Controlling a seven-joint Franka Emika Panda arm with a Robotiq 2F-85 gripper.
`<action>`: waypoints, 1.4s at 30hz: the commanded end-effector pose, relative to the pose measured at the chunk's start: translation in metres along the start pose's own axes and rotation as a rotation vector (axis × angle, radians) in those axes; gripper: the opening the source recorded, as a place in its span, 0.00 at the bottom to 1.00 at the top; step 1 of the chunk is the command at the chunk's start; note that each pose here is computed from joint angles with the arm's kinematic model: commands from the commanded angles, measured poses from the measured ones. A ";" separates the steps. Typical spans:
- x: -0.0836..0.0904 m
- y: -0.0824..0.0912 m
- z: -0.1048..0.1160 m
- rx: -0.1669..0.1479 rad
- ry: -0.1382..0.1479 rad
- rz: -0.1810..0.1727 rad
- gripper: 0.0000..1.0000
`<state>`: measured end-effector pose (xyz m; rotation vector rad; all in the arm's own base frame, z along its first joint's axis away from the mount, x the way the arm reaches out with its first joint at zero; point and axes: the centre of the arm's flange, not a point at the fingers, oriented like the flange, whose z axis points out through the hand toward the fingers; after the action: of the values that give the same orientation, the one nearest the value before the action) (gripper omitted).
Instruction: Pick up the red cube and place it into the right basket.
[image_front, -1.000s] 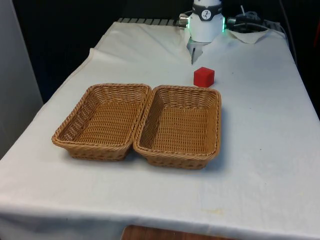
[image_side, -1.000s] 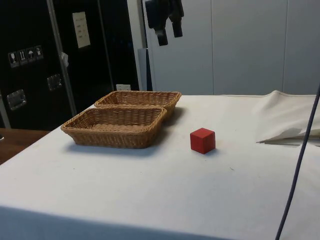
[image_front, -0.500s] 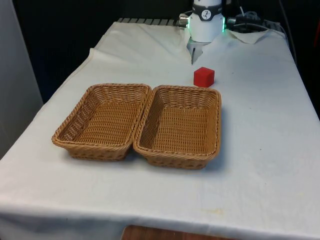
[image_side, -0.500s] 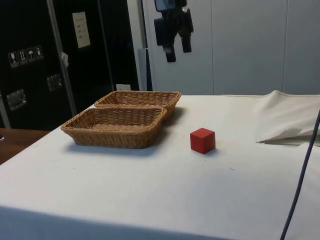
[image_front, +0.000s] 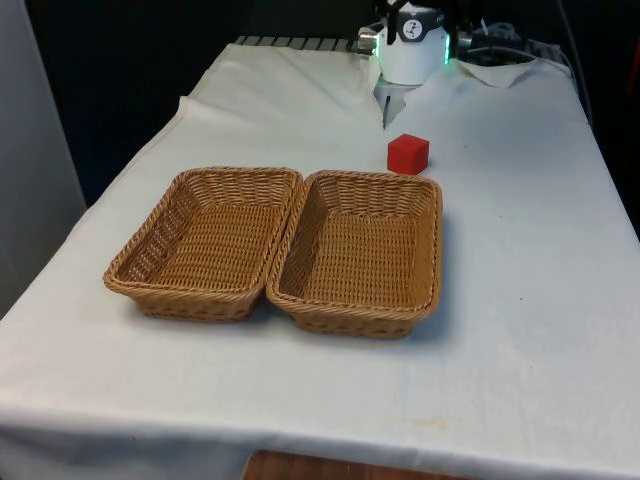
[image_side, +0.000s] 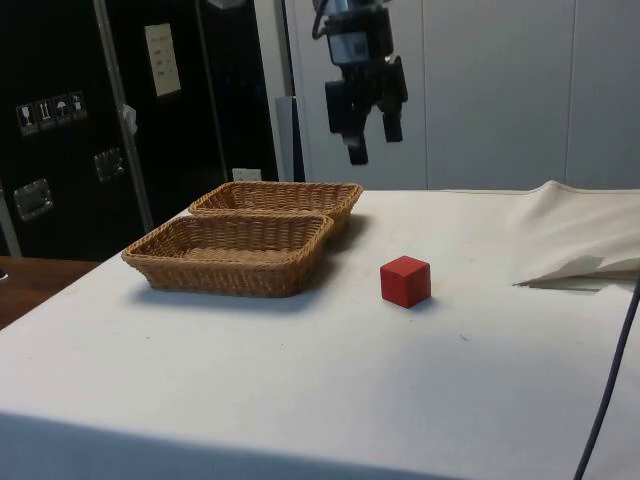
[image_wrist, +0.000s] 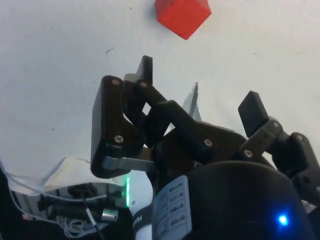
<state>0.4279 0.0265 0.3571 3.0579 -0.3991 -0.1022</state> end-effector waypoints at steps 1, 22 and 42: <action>-0.002 -0.002 0.004 0.003 0.010 0.011 1.00; -0.030 -0.013 0.052 0.025 0.016 0.100 1.00; -0.048 -0.005 0.099 0.081 0.020 0.149 1.00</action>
<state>0.3757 0.0395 0.2615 3.0792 -0.6366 -0.0576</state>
